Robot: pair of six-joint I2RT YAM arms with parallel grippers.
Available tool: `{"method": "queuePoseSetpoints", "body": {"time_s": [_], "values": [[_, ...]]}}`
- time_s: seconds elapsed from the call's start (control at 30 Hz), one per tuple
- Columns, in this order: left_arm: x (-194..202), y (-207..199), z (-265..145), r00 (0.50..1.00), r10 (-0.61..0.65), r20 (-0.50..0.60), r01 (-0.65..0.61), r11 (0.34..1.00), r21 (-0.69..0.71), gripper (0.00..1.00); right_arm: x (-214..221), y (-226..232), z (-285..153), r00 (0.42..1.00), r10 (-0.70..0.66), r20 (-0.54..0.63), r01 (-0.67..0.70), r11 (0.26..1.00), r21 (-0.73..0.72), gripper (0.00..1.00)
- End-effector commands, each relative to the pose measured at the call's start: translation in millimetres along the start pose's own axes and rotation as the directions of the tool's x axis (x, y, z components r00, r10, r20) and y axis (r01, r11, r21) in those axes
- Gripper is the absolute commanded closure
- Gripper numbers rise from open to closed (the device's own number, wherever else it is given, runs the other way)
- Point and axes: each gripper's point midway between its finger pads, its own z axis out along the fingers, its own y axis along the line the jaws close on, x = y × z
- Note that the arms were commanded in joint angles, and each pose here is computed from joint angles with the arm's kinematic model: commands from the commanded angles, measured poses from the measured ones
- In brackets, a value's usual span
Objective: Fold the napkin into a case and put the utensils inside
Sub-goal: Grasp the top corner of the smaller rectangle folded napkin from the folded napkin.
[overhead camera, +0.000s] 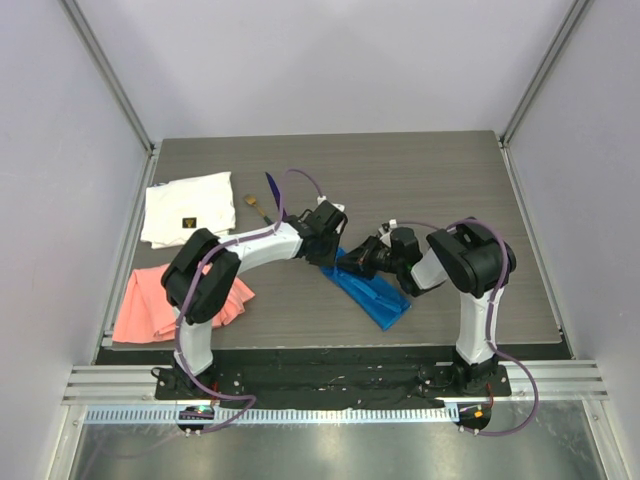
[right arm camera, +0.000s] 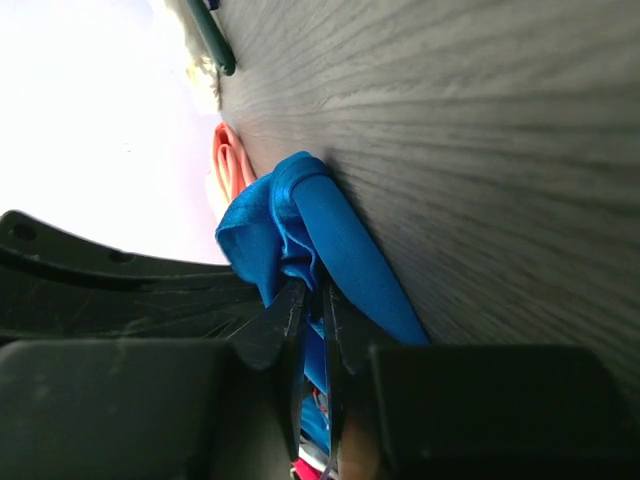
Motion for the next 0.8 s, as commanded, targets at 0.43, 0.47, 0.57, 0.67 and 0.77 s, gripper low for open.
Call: {"method": "queuePoseSetpoints", "body": {"time_s": [0.43,0.47,0.57,0.67,0.77], "values": [[-28,-5,-31,0.994,-0.013,0.106,0.011,1.000,0.016,0.99,-4,3,-17,0.951,-0.289,-0.106,0.305,0.932,0.197,0.54],[-29,-5,-32,0.994,-0.013,0.107,0.011,1.000,0.017,0.99,-2,3,-17,0.952,-0.283,-0.115,0.301,0.935,0.188,0.55],[-29,-6,-34,0.994,-0.013,0.104,0.011,1.000,0.019,0.99,-2,6,-15,0.954,-0.273,-0.120,0.290,0.945,0.152,0.62],[-28,-5,-34,0.995,-0.009,0.101,0.008,1.000,0.019,0.99,0,13,-13,0.952,-0.281,-0.123,0.295,0.948,0.120,0.64],[-25,-5,-31,0.996,-0.007,0.090,0.006,1.000,0.014,1.00,-2,20,-17,0.945,-0.304,-0.116,0.317,0.942,0.111,0.59]]}}
